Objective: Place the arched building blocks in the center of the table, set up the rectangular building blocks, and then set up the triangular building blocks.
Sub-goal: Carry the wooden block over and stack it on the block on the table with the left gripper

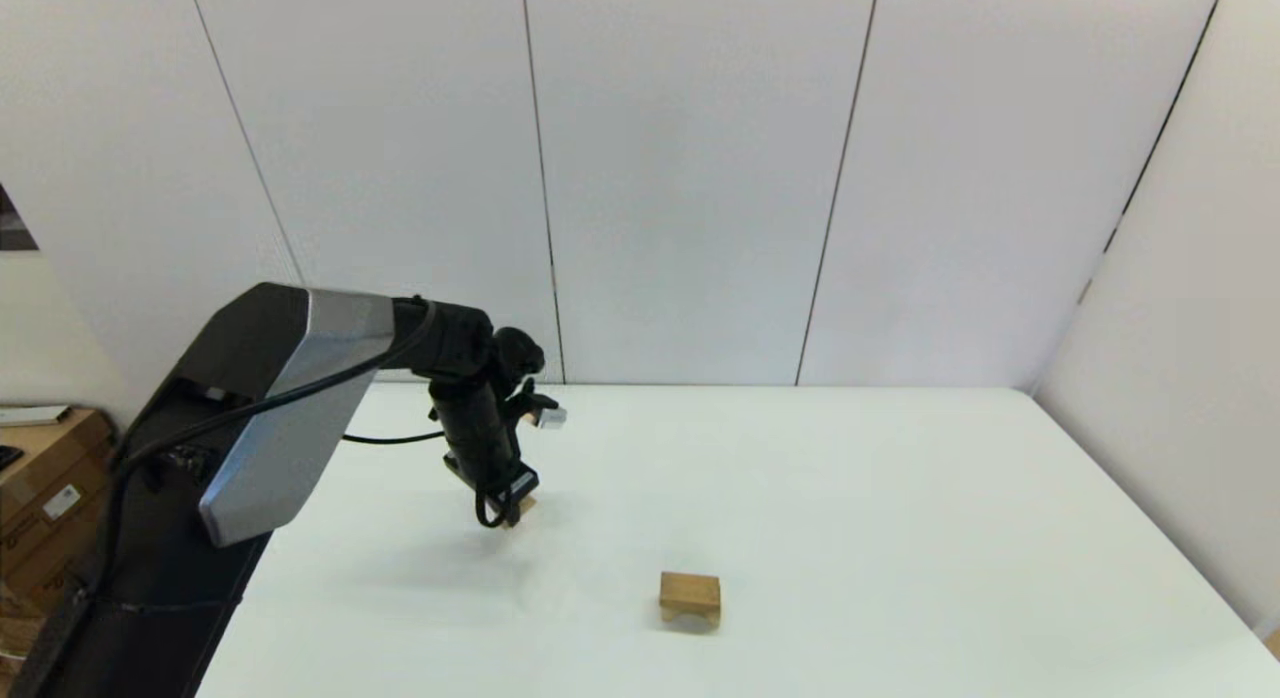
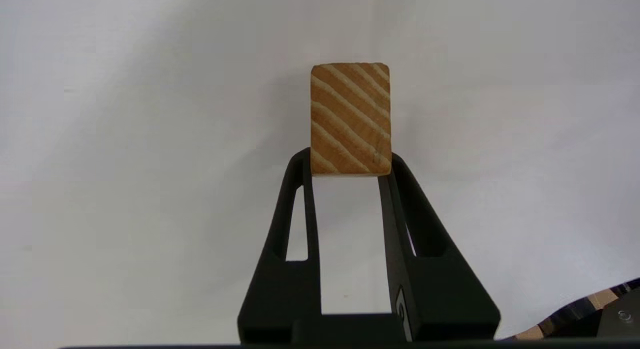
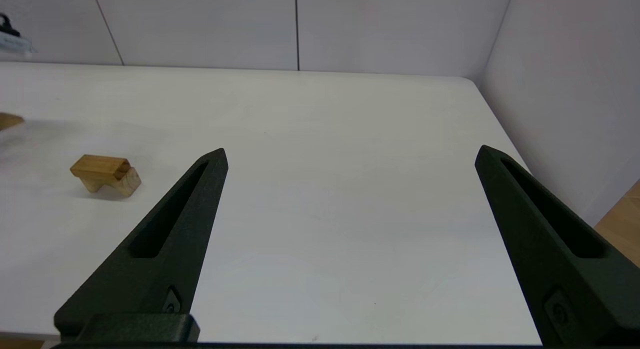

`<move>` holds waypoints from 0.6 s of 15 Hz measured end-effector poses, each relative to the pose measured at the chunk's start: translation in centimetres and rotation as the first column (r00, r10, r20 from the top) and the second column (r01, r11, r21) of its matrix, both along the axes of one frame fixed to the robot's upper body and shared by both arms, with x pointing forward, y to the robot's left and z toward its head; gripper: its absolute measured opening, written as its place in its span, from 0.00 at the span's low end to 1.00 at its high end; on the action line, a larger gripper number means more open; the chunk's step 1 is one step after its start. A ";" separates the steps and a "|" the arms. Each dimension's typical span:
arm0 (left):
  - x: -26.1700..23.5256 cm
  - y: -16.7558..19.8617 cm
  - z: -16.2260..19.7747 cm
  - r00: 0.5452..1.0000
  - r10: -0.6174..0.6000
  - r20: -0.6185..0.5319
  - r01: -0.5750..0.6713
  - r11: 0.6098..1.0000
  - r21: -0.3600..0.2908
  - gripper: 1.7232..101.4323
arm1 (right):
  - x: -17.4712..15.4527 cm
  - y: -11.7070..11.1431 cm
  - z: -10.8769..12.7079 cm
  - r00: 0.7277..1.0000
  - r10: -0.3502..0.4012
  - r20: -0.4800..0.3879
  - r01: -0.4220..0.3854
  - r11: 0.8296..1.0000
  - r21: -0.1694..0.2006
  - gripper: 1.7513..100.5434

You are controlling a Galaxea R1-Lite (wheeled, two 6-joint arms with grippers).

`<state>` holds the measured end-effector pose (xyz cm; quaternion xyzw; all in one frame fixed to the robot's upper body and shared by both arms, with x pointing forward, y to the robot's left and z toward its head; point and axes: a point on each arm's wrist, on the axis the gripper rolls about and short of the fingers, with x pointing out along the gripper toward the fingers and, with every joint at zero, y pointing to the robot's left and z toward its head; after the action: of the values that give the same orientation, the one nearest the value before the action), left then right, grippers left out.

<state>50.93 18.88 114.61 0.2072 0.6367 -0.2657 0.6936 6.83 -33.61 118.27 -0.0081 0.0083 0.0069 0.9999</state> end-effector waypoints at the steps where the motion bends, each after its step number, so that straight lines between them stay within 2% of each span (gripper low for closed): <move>1: -0.1 0.0 1.2 1.000 -0.011 0.026 0.011 1.000 -0.014 0.20 | 0.0 0.0 0.0 1.000 0.000 0.000 0.000 1.000 0.000 0.97; 3: -0.8 -0.4 4.0 0.994 -0.079 0.078 0.084 0.994 -0.070 0.20 | 0.0 0.0 0.0 1.000 0.000 0.000 0.000 1.000 0.000 0.97; 5: -1.9 -1.4 6.5 0.974 -0.193 0.120 0.208 0.970 -0.128 0.20 | 0.0 0.0 0.0 1.000 0.000 0.000 0.000 1.000 0.000 0.97; 7: -3.4 -2.8 8.3 0.936 -0.321 0.146 0.339 0.932 -0.127 0.20 | 0.0 0.0 0.0 1.000 0.000 0.000 0.000 1.000 0.000 0.97; 9: -4.7 -3.9 9.5 0.866 -0.468 0.176 0.489 0.867 -0.102 0.20 | 0.0 0.0 0.0 1.000 0.000 0.000 0.000 1.000 0.000 0.97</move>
<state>46.22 14.96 124.07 0.3274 0.4924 -0.4586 0.6634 6.83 -33.61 118.27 -0.0080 0.0083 0.0069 0.9999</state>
